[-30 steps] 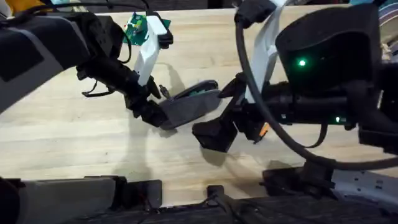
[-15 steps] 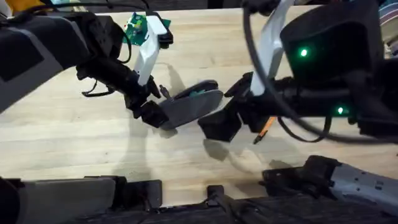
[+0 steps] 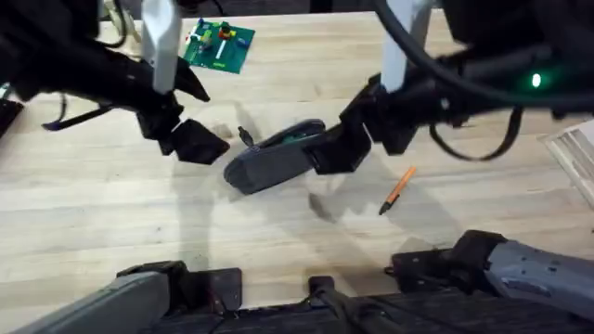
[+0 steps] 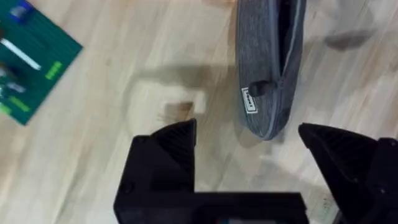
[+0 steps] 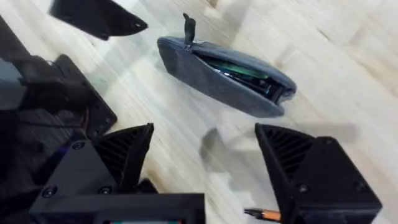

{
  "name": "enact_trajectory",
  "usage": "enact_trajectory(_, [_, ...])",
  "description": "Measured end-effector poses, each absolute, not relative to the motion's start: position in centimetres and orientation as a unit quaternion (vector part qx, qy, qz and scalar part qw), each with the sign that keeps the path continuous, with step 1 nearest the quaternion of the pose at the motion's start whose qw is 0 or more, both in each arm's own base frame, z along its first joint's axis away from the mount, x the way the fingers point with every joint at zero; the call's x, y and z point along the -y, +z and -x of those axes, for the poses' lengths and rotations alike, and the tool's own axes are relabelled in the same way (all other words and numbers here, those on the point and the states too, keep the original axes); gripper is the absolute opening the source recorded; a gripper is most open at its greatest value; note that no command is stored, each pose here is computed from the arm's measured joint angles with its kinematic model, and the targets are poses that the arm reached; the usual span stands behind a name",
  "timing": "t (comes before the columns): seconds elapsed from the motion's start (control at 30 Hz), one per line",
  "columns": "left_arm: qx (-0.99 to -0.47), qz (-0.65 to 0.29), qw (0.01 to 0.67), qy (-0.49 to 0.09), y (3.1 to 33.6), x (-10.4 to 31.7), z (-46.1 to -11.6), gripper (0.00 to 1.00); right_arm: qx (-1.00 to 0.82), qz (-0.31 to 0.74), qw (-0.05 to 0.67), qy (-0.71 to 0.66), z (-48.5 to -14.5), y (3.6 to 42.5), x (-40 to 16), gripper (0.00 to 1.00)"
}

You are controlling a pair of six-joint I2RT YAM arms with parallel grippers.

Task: Unzip the bag, pick up the pens from the table one at a time and place them inside, then zip the bag closed.

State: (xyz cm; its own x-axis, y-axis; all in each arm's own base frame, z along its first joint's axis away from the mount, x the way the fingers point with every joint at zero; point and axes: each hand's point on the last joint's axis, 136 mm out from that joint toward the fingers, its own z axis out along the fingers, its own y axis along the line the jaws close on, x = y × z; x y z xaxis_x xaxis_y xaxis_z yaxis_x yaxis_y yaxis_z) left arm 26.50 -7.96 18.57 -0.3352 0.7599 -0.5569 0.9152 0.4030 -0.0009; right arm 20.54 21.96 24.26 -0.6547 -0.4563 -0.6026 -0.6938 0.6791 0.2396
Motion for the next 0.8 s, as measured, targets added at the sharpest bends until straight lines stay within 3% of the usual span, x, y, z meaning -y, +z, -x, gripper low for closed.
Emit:
enact_trajectory(0.3, [-0.788,-0.524,0.303,-0.114,22.1,6.9,-25.2,0.993,-0.851,0.413,0.256,0.200,-22.6,26.6,-23.4,0.996])
enact_trajectory(0.63, [-0.799,-0.496,0.330,-0.083,23.9,5.2,-23.8,0.993,-0.766,0.531,0.325,0.163,-24.4,28.2,-24.8,0.968])
enact_trajectory(0.67, [-0.800,-0.495,0.328,-0.085,23.9,5.1,-23.7,0.993,-0.758,0.540,0.331,0.159,-24.5,28.3,-24.9,0.892])
enact_trajectory(0.8, [-0.801,-0.495,0.326,-0.086,23.8,5.1,-23.6,0.993,-0.731,0.573,0.342,0.143,-24.8,28.4,-25.1,0.340])
